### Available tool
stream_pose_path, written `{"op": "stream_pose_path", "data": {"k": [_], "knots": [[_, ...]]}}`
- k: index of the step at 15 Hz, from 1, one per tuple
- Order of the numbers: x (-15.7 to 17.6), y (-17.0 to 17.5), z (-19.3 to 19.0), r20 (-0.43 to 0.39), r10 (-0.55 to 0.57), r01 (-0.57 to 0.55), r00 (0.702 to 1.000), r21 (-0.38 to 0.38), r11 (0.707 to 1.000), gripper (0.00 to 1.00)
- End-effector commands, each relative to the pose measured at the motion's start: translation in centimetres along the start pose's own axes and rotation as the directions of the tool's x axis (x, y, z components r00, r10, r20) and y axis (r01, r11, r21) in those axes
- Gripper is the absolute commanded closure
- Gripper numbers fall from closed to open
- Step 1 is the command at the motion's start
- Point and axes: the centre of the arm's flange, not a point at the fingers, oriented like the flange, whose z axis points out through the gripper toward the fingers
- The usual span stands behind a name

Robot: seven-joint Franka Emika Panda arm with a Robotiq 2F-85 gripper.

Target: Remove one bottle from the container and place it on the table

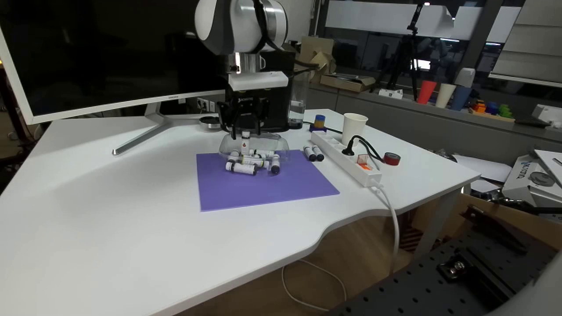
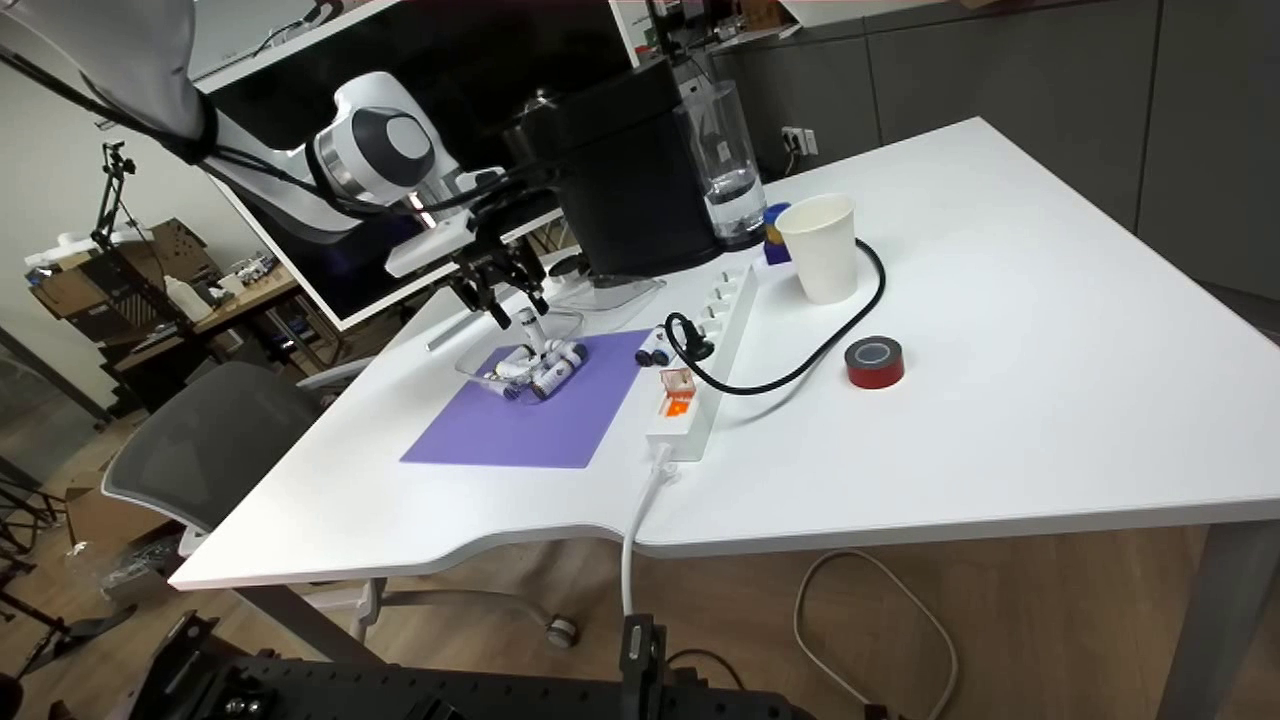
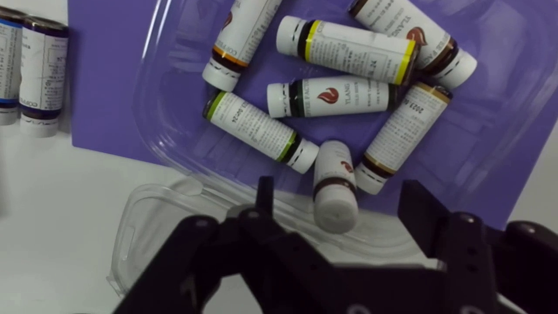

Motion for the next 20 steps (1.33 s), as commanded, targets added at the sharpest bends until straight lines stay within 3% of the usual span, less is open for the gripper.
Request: {"op": "stream_pose_path", "data": {"k": [1,7,15,20], "knots": [[0.9,0.3,0.1,-0.007,0.033,-0.033,0.999,-0.011,0.999,0.55],[0.2,0.7,-0.9,-0.001,0.025,-0.025,1.000,0.008,1.000,0.95],[-3.2,1.3,-7.0,-0.038,-0.021,0.021,0.999,-0.013,1.000,0.93],[-7.6,4.3,-11.7,-0.040,0.034,-0.035,0.999,-0.022,0.999,0.93]]}}
